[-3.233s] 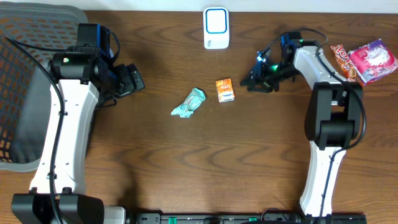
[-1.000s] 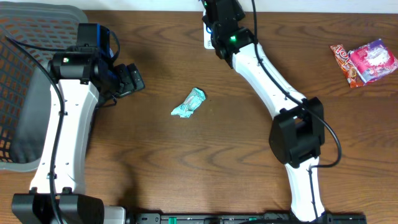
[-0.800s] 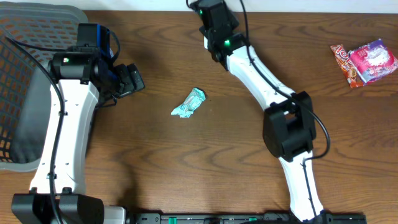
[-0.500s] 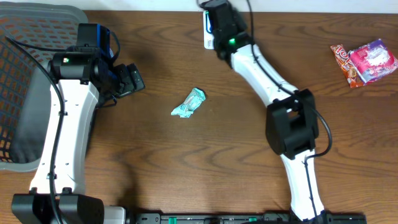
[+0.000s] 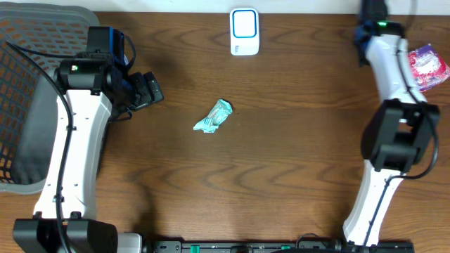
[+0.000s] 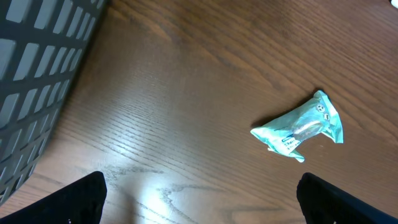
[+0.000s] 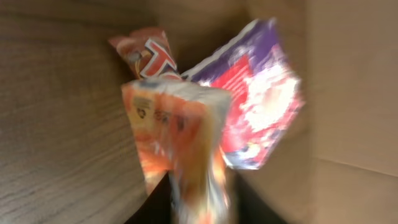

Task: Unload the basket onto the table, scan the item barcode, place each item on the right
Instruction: 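Carry the orange pack to the top-right corner and release it, then swing the right gripper back over the green wipes pack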

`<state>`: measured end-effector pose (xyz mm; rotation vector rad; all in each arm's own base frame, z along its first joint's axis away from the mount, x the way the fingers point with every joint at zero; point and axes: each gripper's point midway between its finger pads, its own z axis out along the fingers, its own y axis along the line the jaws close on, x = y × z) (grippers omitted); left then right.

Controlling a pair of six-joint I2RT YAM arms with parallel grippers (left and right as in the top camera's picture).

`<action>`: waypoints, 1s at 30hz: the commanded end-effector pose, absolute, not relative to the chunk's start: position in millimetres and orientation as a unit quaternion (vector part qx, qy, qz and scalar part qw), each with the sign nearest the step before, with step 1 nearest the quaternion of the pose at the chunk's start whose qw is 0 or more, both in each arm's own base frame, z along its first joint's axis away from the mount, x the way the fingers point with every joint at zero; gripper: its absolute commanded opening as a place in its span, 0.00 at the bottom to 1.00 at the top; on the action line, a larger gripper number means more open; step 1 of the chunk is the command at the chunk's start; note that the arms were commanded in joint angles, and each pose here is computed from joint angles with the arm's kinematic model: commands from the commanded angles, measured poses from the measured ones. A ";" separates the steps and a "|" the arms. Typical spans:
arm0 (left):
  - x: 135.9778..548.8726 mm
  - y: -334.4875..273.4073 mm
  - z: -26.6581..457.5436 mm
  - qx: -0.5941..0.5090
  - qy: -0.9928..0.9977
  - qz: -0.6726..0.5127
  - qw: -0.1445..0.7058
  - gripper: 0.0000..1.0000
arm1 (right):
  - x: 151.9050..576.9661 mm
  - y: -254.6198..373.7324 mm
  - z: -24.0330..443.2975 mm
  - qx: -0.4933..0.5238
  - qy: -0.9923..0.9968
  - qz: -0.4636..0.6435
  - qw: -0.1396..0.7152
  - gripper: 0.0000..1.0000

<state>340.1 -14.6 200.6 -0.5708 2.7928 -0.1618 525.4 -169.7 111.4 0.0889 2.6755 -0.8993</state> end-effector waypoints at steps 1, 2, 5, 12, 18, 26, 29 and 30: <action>339.2 -11.7 203.2 -0.199 0.967 -0.052 0.147 0.98 | 528.0 -164.5 114.1 0.089 0.953 -0.211 0.200 0.43; 339.2 -11.7 203.2 -0.199 0.967 -0.052 0.147 0.98 | 525.6 -170.5 113.9 0.118 0.950 -0.207 0.203 0.46; 339.2 -11.7 203.2 -0.199 0.967 -0.052 0.147 0.98 | 525.6 -166.0 109.3 0.138 0.954 -0.168 0.207 0.57; 339.2 -11.7 203.2 -0.199 0.967 -0.052 0.147 0.98 | 539.0 -101.7 129.8 0.112 0.963 -0.044 0.242 0.57; 339.2 -11.7 203.2 -0.199 0.967 -0.052 0.147 0.98 | 525.3 55.2 175.9 0.012 0.937 0.266 0.229 0.59; 339.2 -11.7 203.2 -0.199 0.967 -0.052 0.147 0.98 | 460.8 198.8 165.6 -0.097 0.926 0.349 0.108 0.69; 339.2 -11.7 203.2 -0.199 0.967 -0.052 0.147 0.98 | 434.4 243.6 155.3 -0.144 0.929 0.331 0.081 0.91; 339.2 -11.7 203.2 -0.199 0.967 -0.052 0.147 0.98 | 424.1 257.9 150.6 -0.160 0.931 0.320 0.072 0.98</action>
